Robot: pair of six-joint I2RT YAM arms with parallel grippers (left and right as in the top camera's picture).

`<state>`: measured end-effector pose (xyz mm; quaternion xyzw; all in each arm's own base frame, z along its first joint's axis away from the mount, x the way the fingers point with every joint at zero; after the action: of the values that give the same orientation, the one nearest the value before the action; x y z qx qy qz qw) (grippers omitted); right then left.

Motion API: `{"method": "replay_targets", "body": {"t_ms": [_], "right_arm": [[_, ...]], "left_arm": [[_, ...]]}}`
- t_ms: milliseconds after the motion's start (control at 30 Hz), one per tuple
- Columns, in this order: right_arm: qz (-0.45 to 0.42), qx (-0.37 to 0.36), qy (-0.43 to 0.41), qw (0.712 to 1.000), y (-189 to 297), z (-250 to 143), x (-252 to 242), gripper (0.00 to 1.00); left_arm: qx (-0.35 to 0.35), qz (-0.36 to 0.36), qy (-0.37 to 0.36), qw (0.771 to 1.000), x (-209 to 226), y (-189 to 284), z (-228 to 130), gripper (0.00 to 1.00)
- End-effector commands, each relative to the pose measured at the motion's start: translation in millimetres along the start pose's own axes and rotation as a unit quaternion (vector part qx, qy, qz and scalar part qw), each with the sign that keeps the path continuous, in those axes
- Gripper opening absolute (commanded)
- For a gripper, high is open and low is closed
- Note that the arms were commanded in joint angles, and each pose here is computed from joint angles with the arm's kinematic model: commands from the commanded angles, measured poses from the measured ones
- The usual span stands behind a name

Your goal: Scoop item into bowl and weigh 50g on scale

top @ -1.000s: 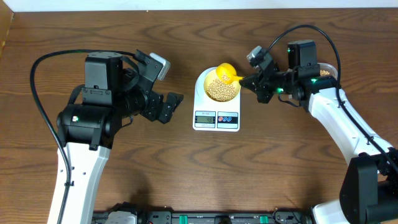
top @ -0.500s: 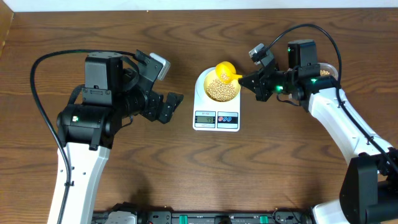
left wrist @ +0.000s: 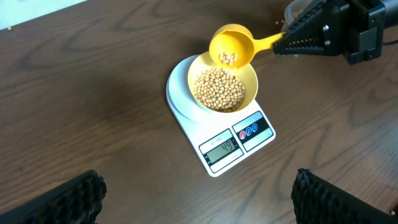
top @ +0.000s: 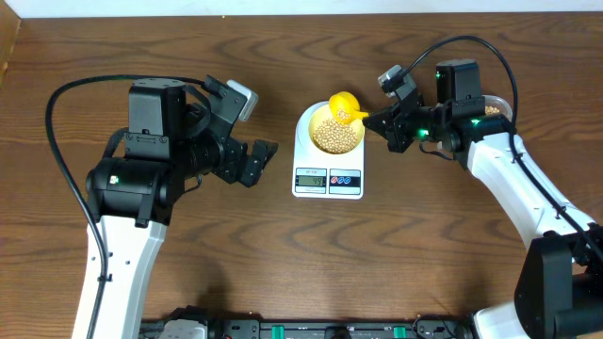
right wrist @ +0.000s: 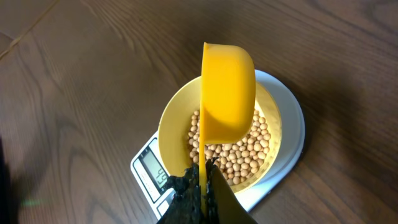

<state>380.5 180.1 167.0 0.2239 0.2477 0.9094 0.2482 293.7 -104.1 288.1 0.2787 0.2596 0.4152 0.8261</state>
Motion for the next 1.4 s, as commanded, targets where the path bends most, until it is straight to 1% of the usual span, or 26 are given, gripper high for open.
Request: {"method": "replay_targets", "body": {"t_ms": [0, 133, 333, 433, 500, 633, 767, 900, 1000, 1100, 1200, 1367], "right_arm": [[0.0, 0.004, -0.007, 1.0, -3.4, -2.5, -0.2, 0.01], [0.0, 0.005, 0.011, 1.0, -3.4, -2.6, -0.4, 0.01], [-0.001, 0.005, 0.096, 0.995, -3.3, -2.6, -0.7, 0.01], [-0.023, 0.013, 0.12, 0.992, -3.2, -4.0, -7.8, 0.01], [-0.037, 0.021, 0.12, 0.992, -3.2, -5.9, -11.9, 0.01], [-0.032, 0.03, 0.115, 0.992, -4.5, -10.0, -8.5, 0.01], [-0.051, 0.038, 0.129, 0.99, -3.9, -10.9, -14.9, 0.01], [-0.017, 0.03, 0.127, 0.991, -8.2, -9.6, -0.4, 0.01], [-0.043, 0.048, 0.151, 0.986, -10.1, -12.9, -6.0, 0.01], [-0.022, 0.037, 0.156, 0.987, -12.9, -9.3, 2.8, 0.01], [-0.036, 0.044, 0.157, 0.986, -13.1, -10.5, -0.9, 0.01], [-0.025, 0.041, 0.144, 0.988, -14.2, -10.4, 3.6, 0.01]], "left_arm": [[-0.001, -0.005, 0.002, 1.0, -0.7, 0.4, -0.4, 0.98], [-0.001, -0.005, 0.002, 1.0, -0.7, 0.4, -0.4, 0.97], [-0.001, -0.005, 0.002, 1.0, -0.7, 0.4, -0.4, 0.98], [-0.001, -0.005, 0.002, 1.0, -0.7, 0.4, -0.4, 0.98], [-0.001, -0.005, 0.002, 1.0, -0.7, 0.4, -0.4, 0.98], [-0.001, -0.005, 0.002, 1.0, -0.7, 0.4, -0.4, 0.97], [-0.001, -0.005, 0.002, 1.0, -0.7, 0.4, -0.4, 0.98], [-0.001, -0.005, 0.002, 1.0, -0.7, 0.4, -0.4, 0.98], [-0.001, -0.005, 0.002, 1.0, -0.7, 0.4, -0.4, 0.98], [-0.001, -0.005, 0.002, 1.0, -0.7, 0.4, -0.4, 0.98], [-0.001, -0.005, 0.002, 1.0, -0.7, 0.4, -0.4, 0.98], [-0.001, -0.005, 0.002, 1.0, -0.7, 0.4, -0.4, 0.98]]}}
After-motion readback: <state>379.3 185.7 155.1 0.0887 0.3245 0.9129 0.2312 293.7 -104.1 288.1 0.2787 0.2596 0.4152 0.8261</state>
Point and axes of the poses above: each gripper's point midway between its finger pads, its own y axis back along the fingers, its own x axis along the line the jaws close on, z = x × y, the point moved 2 cm from there along y, back along the fingers, and after that the axes turned 6 degrees about y, right-handed, at the moved point
